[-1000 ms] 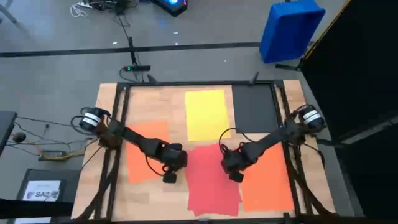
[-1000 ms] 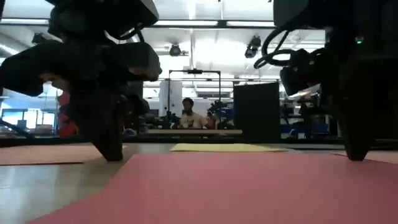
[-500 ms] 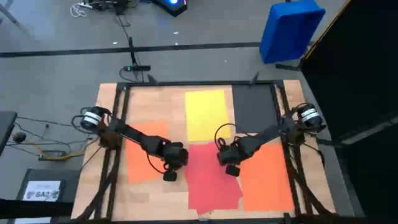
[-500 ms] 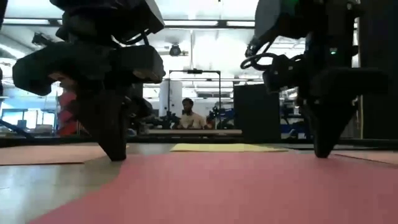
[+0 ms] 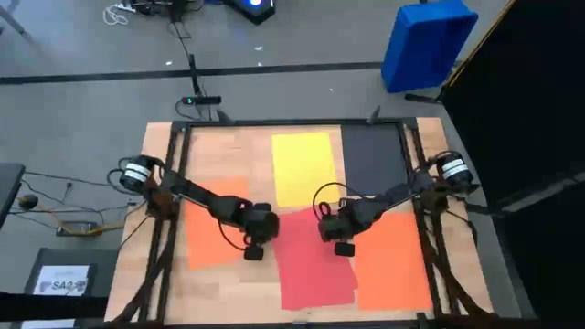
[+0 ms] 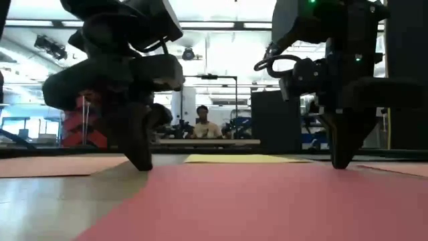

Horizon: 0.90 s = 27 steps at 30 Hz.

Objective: Organize paper
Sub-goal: Stack the red paper on top of the red paper

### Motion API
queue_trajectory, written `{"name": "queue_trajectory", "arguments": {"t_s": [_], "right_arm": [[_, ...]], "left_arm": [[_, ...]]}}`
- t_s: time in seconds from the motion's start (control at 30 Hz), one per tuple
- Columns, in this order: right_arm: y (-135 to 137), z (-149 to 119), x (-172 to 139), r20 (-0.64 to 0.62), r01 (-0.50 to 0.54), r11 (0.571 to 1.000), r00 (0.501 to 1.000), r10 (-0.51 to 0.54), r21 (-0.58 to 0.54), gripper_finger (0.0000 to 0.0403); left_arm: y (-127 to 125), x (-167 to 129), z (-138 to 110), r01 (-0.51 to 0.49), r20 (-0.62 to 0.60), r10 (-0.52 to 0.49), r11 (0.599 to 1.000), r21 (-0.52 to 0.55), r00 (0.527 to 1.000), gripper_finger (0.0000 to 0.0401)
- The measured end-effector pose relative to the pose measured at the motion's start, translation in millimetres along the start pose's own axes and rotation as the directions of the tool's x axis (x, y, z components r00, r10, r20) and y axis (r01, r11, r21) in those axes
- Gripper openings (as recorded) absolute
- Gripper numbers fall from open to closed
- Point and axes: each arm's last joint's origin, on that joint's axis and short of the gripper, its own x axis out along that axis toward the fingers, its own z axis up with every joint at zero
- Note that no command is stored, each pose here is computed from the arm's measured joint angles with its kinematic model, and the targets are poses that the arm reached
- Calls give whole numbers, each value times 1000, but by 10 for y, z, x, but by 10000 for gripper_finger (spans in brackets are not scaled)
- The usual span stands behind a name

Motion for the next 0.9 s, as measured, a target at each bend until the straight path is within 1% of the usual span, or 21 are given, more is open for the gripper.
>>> {"name": "queue_trajectory", "arguments": {"t_s": [0.1,0.3,0.53,0.9], "right_arm": [[16,-10,-1,0,6,1000,1000,-6,-16,0],[8,-33,0,-23,16,1000,1000,-17,-27,0],[14,-23,0,-12,11,999,1000,-11,-43,0],[35,31,-30,15,-4,1000,1000,4,-30,0]], "left_arm": [[12,-1,-1,-6,-2,6,1000,3,1000,0],[13,-1,-9,10,-14,-9,998,56,1000,0],[21,0,-8,7,-9,-6,994,113,1000,0],[91,2,10,-13,10,12,993,120,1000,0]]}}
